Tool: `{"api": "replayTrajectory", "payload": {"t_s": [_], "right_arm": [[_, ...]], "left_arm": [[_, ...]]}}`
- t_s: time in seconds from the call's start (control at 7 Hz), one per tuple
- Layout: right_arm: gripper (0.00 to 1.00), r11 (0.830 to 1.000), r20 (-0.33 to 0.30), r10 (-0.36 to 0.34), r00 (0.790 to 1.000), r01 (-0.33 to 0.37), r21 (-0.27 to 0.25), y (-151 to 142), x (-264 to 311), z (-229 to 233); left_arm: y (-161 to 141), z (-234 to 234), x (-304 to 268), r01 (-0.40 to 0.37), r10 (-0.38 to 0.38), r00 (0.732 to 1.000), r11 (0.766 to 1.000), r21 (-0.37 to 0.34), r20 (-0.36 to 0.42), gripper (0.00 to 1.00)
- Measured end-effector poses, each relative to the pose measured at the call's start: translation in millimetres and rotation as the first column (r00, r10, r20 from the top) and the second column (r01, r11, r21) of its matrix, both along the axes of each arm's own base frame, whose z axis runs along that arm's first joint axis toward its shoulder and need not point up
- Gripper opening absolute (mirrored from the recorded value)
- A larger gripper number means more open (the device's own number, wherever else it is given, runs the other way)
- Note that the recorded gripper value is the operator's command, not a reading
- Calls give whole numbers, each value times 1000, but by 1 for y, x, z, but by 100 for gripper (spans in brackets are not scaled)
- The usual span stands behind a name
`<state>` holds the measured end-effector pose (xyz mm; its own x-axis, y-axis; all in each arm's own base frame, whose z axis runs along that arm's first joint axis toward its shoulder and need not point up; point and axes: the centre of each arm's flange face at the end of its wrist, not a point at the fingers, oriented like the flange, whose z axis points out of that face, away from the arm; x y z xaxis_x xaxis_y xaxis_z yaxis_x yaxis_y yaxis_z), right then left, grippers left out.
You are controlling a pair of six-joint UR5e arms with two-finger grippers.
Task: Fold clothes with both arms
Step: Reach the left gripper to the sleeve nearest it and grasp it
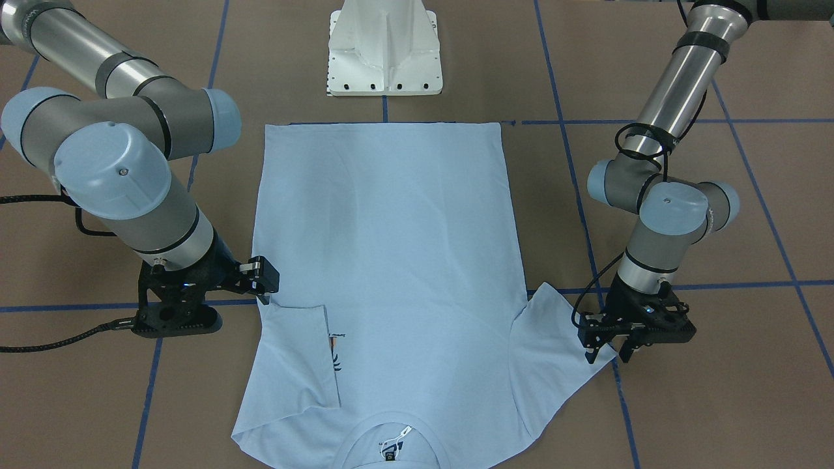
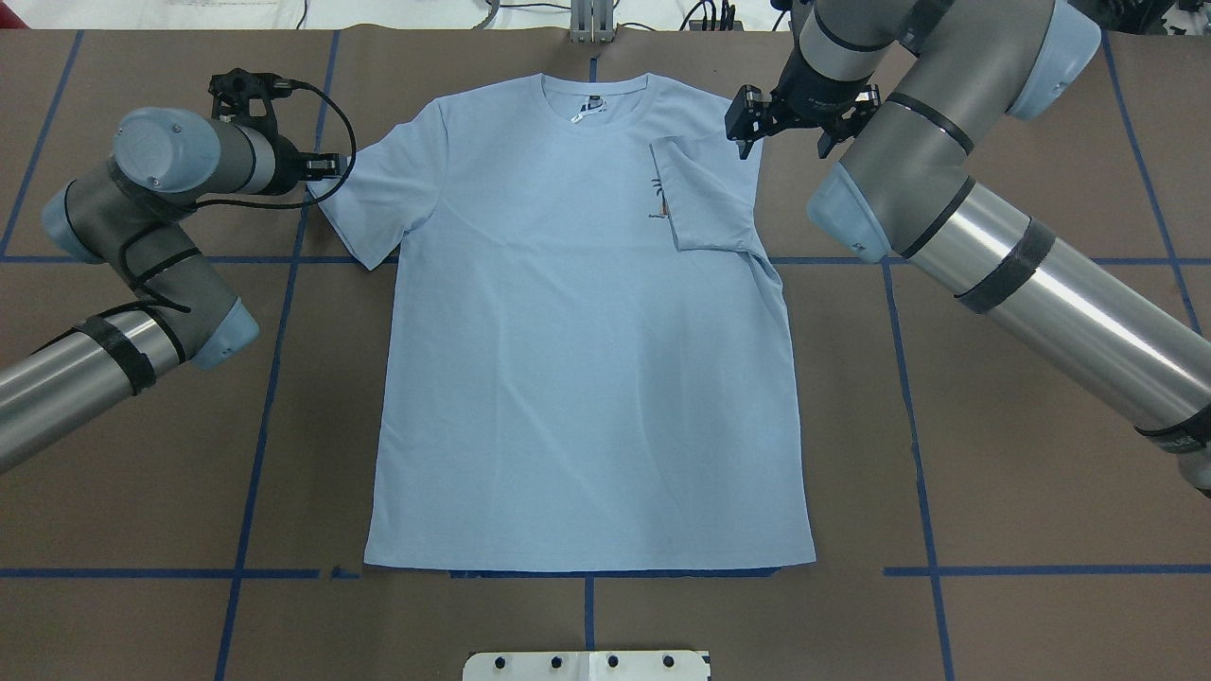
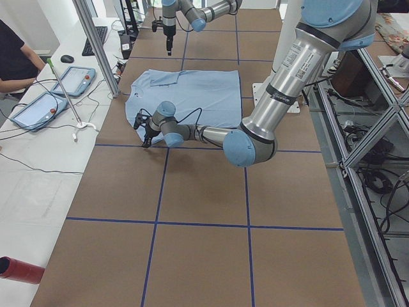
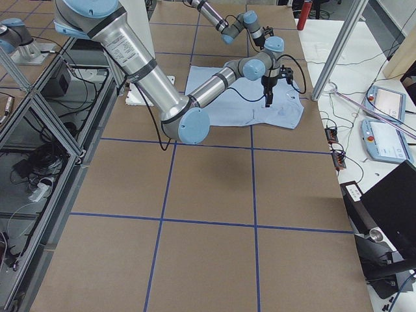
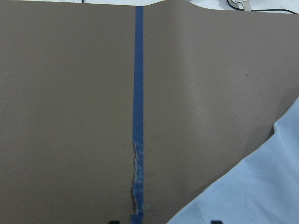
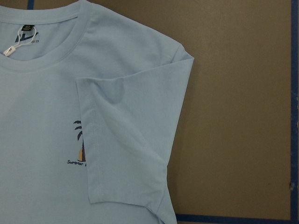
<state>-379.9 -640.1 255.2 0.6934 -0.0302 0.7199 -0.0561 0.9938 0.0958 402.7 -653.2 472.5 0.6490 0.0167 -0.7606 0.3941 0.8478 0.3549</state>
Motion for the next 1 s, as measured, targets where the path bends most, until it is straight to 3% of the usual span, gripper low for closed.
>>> {"api": "replayTrajectory", "payload": {"t_s": [0.14,0.29,0.71,1.0], "right_arm": [[100,1000,0,0,1000,0,-1,0,0,1],[100,1000,-1,0,1000,0,-1,0,0,1],[100,1000,-12,-1,1000,1,-10,-2,-3,8],[100,1000,-12,-2,1000,1,-10,-2,-3,9]], "left_arm": [[1,0,0,-2,2,1000,1000,-2,0,7],[1,1,0,-3,3,1000,1000,-3,1,0],[2,-18,0,-10,10,1000,1000,5,-12,0],[4,-69,11,-22,22,1000,999,-23,-4,0]]}}
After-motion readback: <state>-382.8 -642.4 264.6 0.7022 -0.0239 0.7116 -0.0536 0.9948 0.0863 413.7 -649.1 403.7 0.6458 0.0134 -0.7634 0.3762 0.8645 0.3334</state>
